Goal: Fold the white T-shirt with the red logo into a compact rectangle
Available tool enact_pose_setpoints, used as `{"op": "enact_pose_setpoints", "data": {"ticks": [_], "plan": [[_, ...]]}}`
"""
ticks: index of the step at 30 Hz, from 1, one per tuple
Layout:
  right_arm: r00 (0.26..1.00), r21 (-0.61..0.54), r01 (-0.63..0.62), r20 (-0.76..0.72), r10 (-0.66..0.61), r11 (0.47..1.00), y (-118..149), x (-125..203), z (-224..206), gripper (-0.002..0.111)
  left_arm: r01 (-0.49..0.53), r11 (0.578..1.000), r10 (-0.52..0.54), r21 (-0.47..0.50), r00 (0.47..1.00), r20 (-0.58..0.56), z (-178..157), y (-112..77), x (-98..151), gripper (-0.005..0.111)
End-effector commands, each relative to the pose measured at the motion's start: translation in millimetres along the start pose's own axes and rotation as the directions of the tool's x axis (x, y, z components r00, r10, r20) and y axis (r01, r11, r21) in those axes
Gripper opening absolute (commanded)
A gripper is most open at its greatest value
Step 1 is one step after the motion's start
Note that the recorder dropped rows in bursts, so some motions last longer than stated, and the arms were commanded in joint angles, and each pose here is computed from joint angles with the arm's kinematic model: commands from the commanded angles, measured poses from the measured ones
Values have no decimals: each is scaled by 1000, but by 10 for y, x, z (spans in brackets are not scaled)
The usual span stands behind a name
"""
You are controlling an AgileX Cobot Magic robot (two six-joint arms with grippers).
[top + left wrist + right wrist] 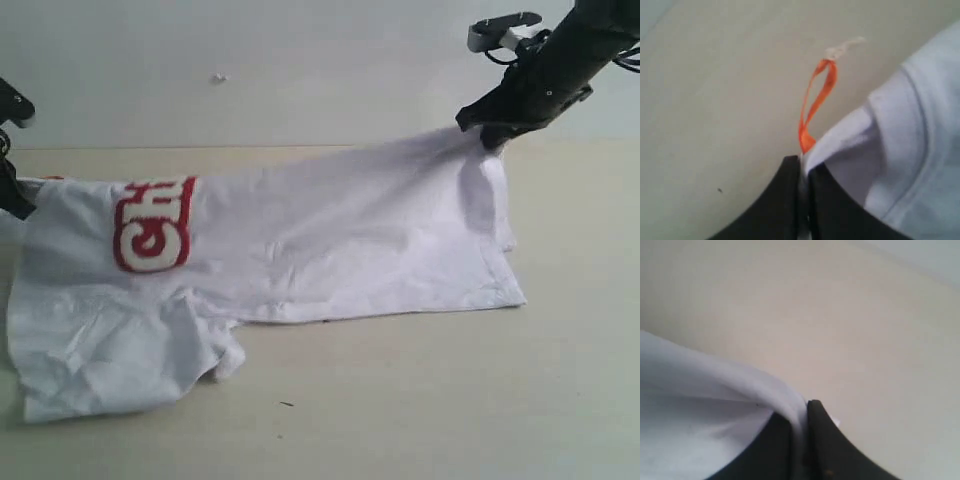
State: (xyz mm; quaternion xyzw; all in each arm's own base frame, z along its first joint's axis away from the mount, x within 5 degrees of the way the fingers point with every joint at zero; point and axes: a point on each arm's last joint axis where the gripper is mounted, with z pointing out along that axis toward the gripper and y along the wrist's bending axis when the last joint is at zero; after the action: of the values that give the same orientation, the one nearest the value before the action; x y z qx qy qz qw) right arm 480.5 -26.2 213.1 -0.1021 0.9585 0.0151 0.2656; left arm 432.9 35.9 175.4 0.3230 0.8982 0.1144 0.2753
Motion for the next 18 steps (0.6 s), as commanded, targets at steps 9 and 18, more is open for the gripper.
{"op": "enact_pose_setpoints", "data": {"ticks": [9,18], "plan": [[986,114,30,161,-48,993,-158,-49,454,4,32,970,21,-242,977,210,308,187,-83,0],[979,125,4,203,-29,992,-168,-101,389,44,66,956,11,-284,966,260,282,237,-118,55]]}}
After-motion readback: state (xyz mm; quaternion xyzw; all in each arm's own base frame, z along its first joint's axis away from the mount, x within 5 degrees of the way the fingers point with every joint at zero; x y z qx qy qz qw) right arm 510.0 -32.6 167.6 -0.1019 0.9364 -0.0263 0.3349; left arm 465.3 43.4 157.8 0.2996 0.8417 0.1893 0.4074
